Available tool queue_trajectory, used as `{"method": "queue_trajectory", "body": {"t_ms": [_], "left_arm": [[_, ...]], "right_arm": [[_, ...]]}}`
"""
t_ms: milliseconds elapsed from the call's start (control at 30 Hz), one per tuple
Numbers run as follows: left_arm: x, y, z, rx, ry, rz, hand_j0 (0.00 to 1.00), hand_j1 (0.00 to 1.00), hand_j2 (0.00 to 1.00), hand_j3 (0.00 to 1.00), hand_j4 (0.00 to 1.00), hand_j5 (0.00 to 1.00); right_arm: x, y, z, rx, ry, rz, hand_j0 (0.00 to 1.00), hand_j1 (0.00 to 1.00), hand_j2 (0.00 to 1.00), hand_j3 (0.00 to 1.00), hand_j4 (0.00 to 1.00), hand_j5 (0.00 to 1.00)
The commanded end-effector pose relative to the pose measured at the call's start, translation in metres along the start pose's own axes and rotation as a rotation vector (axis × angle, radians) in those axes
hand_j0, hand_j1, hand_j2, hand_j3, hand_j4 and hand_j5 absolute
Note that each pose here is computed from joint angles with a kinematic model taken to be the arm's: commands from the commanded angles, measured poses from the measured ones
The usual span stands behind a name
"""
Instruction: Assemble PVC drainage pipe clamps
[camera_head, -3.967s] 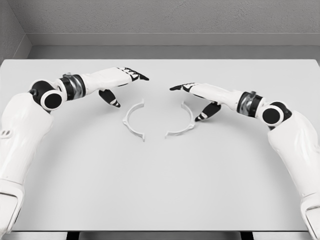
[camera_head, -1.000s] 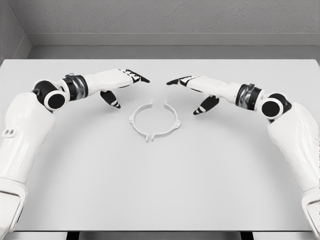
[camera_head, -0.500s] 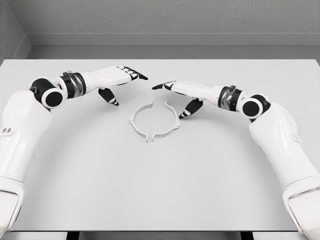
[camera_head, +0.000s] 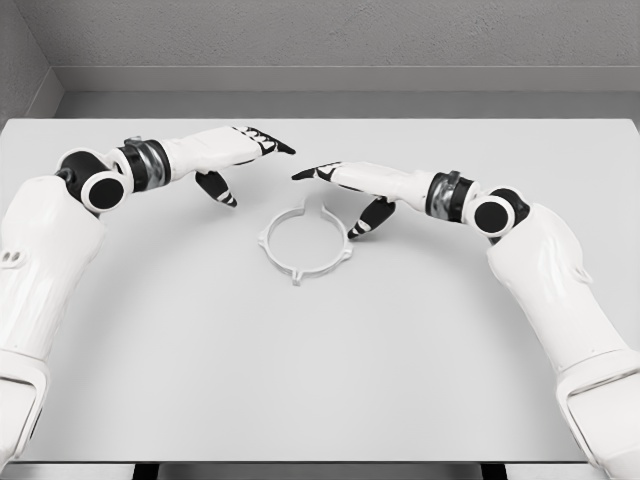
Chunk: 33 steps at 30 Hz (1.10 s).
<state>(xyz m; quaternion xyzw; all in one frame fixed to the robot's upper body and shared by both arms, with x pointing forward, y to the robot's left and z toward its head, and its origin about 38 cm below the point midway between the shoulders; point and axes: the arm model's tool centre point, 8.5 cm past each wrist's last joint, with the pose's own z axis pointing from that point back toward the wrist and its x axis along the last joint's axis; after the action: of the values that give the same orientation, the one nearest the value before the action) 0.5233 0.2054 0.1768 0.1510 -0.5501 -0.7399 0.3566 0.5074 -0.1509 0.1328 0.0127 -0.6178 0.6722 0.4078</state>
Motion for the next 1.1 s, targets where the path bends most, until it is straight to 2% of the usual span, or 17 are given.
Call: {"method": "queue_trajectory", "body": {"t_ms": [0, 367, 600, 700, 800, 1000, 1067], "left_arm": [[0.000, 0.001, 0.000, 0.006, 0.000, 0.006, 1.00, 1.00, 1.00, 1.00, 1.00, 1.00], [0.000, 0.001, 0.001, 0.007, 0.000, 0.005, 1.00, 1.00, 1.00, 1.00, 1.00, 1.00], [-0.001, 0.002, 0.001, 0.009, 0.001, 0.005, 1.00, 1.00, 1.00, 1.00, 1.00, 1.00], [-0.001, 0.002, 0.002, 0.009, 0.002, 0.004, 1.00, 1.00, 1.00, 1.00, 1.00, 1.00], [-0.001, 0.004, 0.002, 0.011, 0.002, 0.002, 1.00, 1.00, 1.00, 1.00, 1.00, 1.00], [-0.001, 0.005, 0.002, 0.012, 0.002, 0.001, 1.00, 1.00, 1.00, 1.00, 1.00, 1.00], [-0.001, 0.005, 0.002, 0.012, 0.002, 0.001, 1.00, 1.00, 1.00, 1.00, 1.00, 1.00]], "right_arm": [[0.002, -0.001, -0.001, -0.008, -0.007, -0.007, 1.00, 1.00, 1.00, 1.00, 1.00, 1.00], [0.001, 0.000, 0.001, -0.011, -0.006, -0.006, 1.00, 1.00, 1.00, 1.00, 1.00, 1.00], [-0.007, -0.002, 0.023, -0.015, 0.020, 0.023, 1.00, 1.00, 1.00, 1.00, 1.00, 1.00], [-0.003, 0.002, 0.040, -0.018, 0.014, 0.061, 1.00, 1.00, 1.00, 1.00, 1.00, 1.00], [-0.004, 0.005, 0.055, -0.035, 0.020, 0.072, 1.00, 1.00, 1.00, 1.00, 1.00, 1.00], [0.011, 0.003, 0.053, -0.045, -0.019, 0.103, 1.00, 1.00, 1.00, 1.00, 1.00, 1.00], [0.012, 0.009, 0.051, -0.033, -0.023, 0.101, 1.00, 1.00, 1.00, 1.00, 1.00, 1.00]]}}
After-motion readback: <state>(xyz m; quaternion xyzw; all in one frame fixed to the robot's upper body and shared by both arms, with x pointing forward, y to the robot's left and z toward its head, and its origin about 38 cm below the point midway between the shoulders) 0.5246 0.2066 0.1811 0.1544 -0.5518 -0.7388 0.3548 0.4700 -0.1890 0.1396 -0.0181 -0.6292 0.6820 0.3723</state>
